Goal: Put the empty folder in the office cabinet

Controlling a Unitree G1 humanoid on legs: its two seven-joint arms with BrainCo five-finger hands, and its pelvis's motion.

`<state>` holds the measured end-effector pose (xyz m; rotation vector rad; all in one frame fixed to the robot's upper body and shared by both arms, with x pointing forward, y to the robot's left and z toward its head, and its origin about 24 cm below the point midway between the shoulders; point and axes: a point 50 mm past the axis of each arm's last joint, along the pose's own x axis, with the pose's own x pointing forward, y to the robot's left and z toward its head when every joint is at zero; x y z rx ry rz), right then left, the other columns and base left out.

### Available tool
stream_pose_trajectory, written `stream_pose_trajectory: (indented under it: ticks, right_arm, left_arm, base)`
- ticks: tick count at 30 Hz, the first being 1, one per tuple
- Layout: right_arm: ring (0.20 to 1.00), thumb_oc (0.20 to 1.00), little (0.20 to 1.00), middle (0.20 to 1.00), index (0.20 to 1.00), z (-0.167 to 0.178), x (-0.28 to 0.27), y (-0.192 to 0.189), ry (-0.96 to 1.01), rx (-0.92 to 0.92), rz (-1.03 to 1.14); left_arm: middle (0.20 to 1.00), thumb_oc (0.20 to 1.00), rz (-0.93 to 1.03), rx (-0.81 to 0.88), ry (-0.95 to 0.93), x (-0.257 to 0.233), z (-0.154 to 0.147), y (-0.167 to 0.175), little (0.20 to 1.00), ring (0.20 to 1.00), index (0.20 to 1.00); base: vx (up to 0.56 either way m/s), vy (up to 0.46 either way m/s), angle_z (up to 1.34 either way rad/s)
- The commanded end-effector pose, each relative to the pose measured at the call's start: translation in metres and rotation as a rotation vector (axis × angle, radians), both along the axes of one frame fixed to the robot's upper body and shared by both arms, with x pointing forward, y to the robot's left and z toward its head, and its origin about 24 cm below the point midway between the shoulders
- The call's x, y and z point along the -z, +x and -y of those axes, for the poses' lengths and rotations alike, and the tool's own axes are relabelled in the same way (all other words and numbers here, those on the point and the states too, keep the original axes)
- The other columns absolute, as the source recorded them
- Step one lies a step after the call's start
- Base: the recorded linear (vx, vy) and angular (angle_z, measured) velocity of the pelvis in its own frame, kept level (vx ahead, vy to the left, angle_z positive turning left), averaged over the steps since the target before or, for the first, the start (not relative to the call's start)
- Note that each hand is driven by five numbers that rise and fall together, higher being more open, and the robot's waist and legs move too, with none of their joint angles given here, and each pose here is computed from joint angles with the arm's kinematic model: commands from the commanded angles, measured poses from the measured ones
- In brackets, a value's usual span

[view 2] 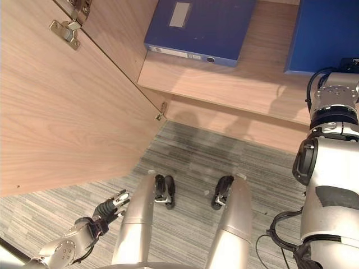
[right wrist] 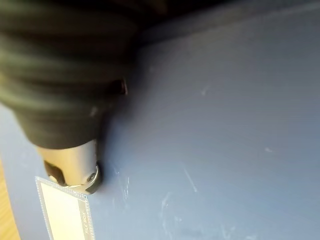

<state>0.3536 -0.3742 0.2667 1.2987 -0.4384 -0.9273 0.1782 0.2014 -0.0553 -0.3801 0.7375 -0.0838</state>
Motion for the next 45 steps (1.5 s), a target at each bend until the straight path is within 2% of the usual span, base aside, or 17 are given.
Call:
stream_pose_trajectory:
  ticks: [1, 2, 3, 5, 16, 22, 28, 31, 32, 35, 36, 38, 40, 41, 43, 45]
  right_arm:
    - [0.2, 0.2, 0.2, 0.2, 0.2, -0.006, -0.047, -0.006, -0.132, 0.022, 0.192]
    - [0.702, 0.702, 0.702, 0.702, 0.702, -0.005, -0.048, -0.006, -0.138, 0.02, 0.192]
    - [1.0, 1.0, 1.0, 1.0, 1.0, -0.006, -0.05, -0.005, -0.146, 0.012, 0.197]
    - [1.0, 1.0, 1.0, 1.0, 1.0, -0.012, -0.059, -0.004, -0.165, -0.002, 0.268]
    - [1.0, 1.0, 1.0, 1.0, 1.0, -0.028, -0.06, 0.005, -0.144, -0.054, 0.354]
    - [1.0, 1.0, 1.0, 1.0, 1.0, -0.03, -0.061, 0.009, -0.229, -0.092, 0.258]
    - [1.0, 1.0, 1.0, 1.0, 1.0, -0.042, -0.028, 0.024, -0.28, -0.194, 0.14]
    - [1.0, 1.0, 1.0, 1.0, 1.0, -0.038, -0.008, 0.026, -0.314, -0.225, 0.013]
    - [1.0, 1.0, 1.0, 1.0, 1.0, -0.038, 0.004, 0.029, -0.379, -0.267, -0.094]
    - [1.0, 1.0, 1.0, 1.0, 1.0, -0.039, 0.012, 0.03, -0.412, -0.301, -0.158]
    - [1.0, 1.0, 1.0, 1.0, 1.0, -0.035, 0.041, 0.029, -0.605, -0.432, -0.452]
    - [1.0, 1.0, 1.0, 1.0, 1.0, -0.023, 0.058, 0.021, -0.789, -0.531, -0.726]
    - [1.0, 1.0, 1.0, 1.0, 1.0, -0.002, 0.08, 0.002, -1.034, -0.654, -1.151]
    - [1.0, 1.0, 1.0, 1.0, 1.0, -0.002, 0.079, 0.002, -1.038, -0.656, -1.152]
    - [1.0, 1.0, 1.0, 1.0, 1.0, 0.005, 0.089, -0.006, -1.146, -0.724, -1.351]
    - [1.0, 1.0, 1.0, 1.0, 1.0, 0.007, 0.083, -0.006, -1.221, -0.741, -1.408]
  left_arm:
    - [1.0, 1.0, -0.043, -0.007, 0.006, 0.005, -0.005, -0.017, 1.0, 1.0, 1.0]
    - [1.0, 1.0, -0.045, -0.012, 0.009, 0.006, -0.007, -0.017, 1.0, 1.0, 1.0]
    - [1.0, 1.0, -0.048, -0.012, 0.013, 0.006, -0.008, -0.018, 1.0, 1.0, 1.0]
    - [1.0, 1.0, -0.055, -0.014, 0.006, 0.007, -0.008, -0.02, 1.0, 1.0, 1.0]
    - [1.0, 1.0, -0.079, -0.016, 0.016, 0.012, -0.013, -0.022, 1.0, 1.0, 1.0]
    - [1.0, 1.0, -0.085, -0.022, 0.013, 0.013, -0.014, -0.022, 1.0, 1.0, 1.0]
    - [1.0, 1.0, -0.103, -0.043, 0.028, 0.018, -0.019, -0.023, 1.0, 1.0, 1.0]
    - [1.0, 1.0, -0.096, -0.046, 0.041, 0.017, -0.026, -0.022, 1.0, 1.0, 1.0]
    - [1.0, 1.0, -0.085, -0.032, 0.038, 0.016, -0.026, -0.021, 1.0, 1.0, 1.0]
    - [1.0, 1.0, -0.081, -0.024, 0.041, 0.015, -0.028, -0.02, 1.0, 1.0, 1.0]
    - [1.0, 1.0, -0.074, 0.006, 0.044, 0.012, -0.033, -0.02, 1.0, 1.0, 1.0]
    - [1.0, 1.0, -0.075, 0.046, 0.058, 0.009, -0.038, -0.02, 1.0, 1.0, 1.0]
    - [1.0, 1.0, -0.1, 0.118, 0.062, 0.009, -0.04, -0.026, 1.0, 1.0, 1.0]
    - [1.0, 1.0, -0.1, 0.118, 0.061, 0.01, -0.04, -0.026, 1.0, 1.0, 1.0]
    - [1.0, 1.0, -0.115, 0.161, 0.066, 0.01, -0.041, -0.029, 1.0, 1.0, 1.0]
    - [1.0, 1.0, -0.113, 0.191, 0.07, 0.01, -0.042, -0.032, 1.0, 1.0, 1.0]
  base:
    - [0.0, 0.0, 0.0]
    - [0.0, 0.0, 0.0]
    - [0.0, 0.0, 0.0]
    - [0.0, 0.0, 0.0]
    - [0.0, 0.0, 0.0]
    - [0.0, 0.0, 0.0]
    - [0.0, 0.002, -0.01]
    - [-0.03, 0.009, -0.05]
    - [-0.02, -0.001, -0.04]
    - [-0.01, -0.003, -0.06]
    - [-0.01, -0.006, -0.06]
    - [0.0, 0.0, 0.0]
    - [0.0, -0.023, 0.05]
    - [0.0, -0.013, 0.07]
    - [0.0, -0.008, 0.04]
    - [0.0, 0.0, 0.0]
